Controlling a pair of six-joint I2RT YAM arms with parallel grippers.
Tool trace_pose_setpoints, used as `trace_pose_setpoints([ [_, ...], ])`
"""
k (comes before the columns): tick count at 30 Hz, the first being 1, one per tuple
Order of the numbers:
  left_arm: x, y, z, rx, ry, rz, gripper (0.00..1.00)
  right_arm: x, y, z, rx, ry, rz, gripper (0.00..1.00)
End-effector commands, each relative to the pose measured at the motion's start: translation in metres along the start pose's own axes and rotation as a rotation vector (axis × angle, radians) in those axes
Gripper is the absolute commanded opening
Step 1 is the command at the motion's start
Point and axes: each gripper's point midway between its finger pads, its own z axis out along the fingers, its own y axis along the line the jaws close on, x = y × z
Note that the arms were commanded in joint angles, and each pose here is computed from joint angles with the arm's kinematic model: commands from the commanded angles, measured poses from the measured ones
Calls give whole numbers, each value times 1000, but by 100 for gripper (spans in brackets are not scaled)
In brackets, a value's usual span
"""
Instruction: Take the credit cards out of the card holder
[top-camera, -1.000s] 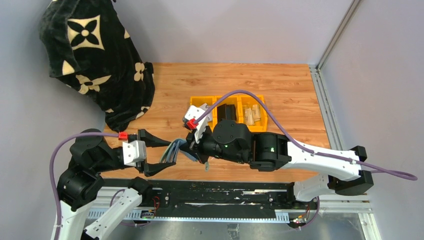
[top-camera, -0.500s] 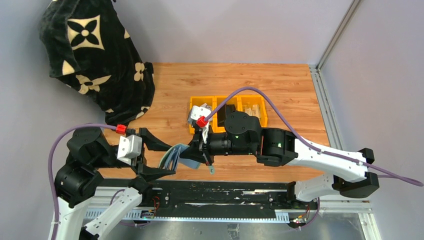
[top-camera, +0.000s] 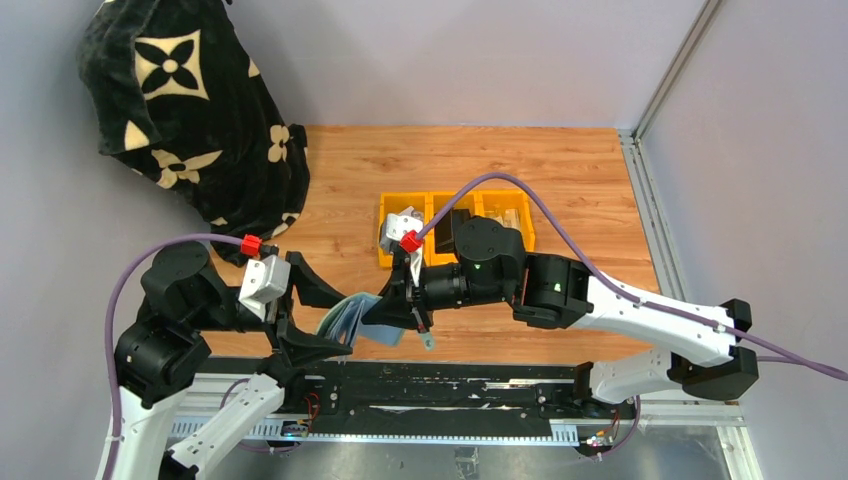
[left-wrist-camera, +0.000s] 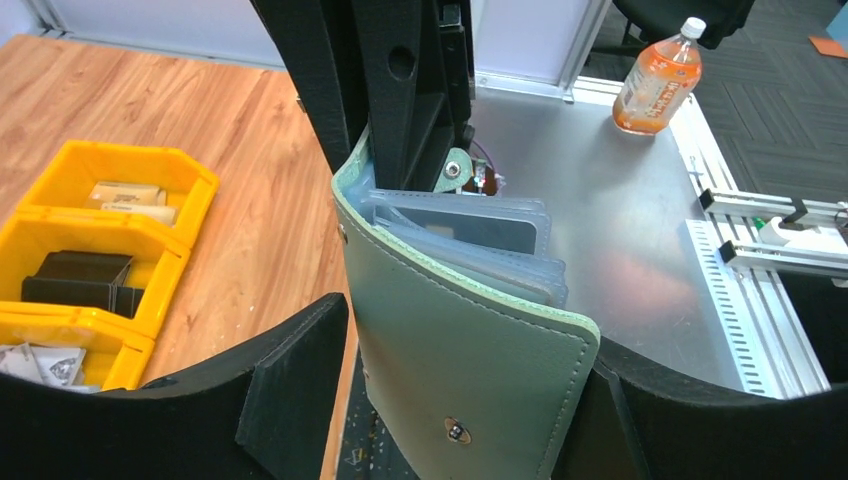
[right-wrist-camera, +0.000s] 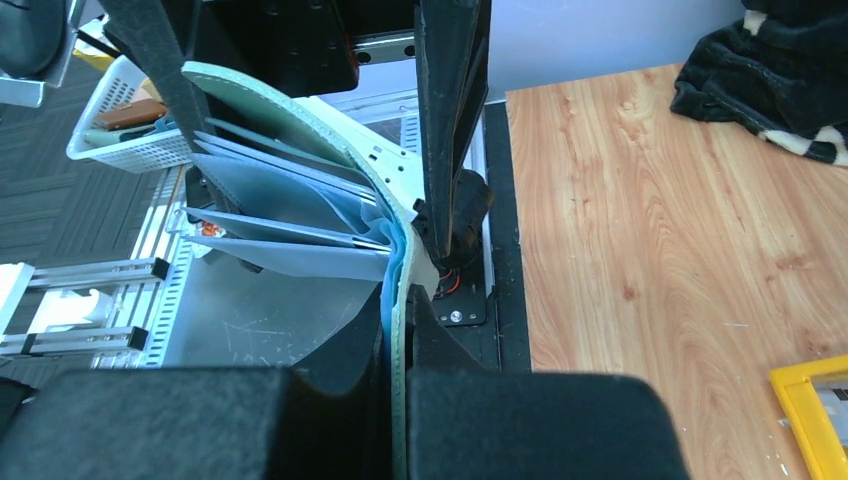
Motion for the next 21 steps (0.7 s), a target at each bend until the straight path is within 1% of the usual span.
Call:
trace_pose_setpoints([
  [1,4,15,2,-72,6,-19,69,-18,31,-9,-166,-64,-16,0],
  [3,6,16,2,-77,5,-20,68,-19,37,-9,-199,-72,-22,0],
  [8,9,21,4,-81,12,-32,68,-24,46,-2,-266,-88,-18,0],
  [10,8,21,3,-86,7,-23,69,-21,48,2,-289,-78,-11,0],
  [13,7,22,3,-92,3,-27,74,-21,49,6,-303,-76,-8,0],
  [21,4,11,1,-60,-14,-6,77,-20,45,6,-279,-64,-7,0],
])
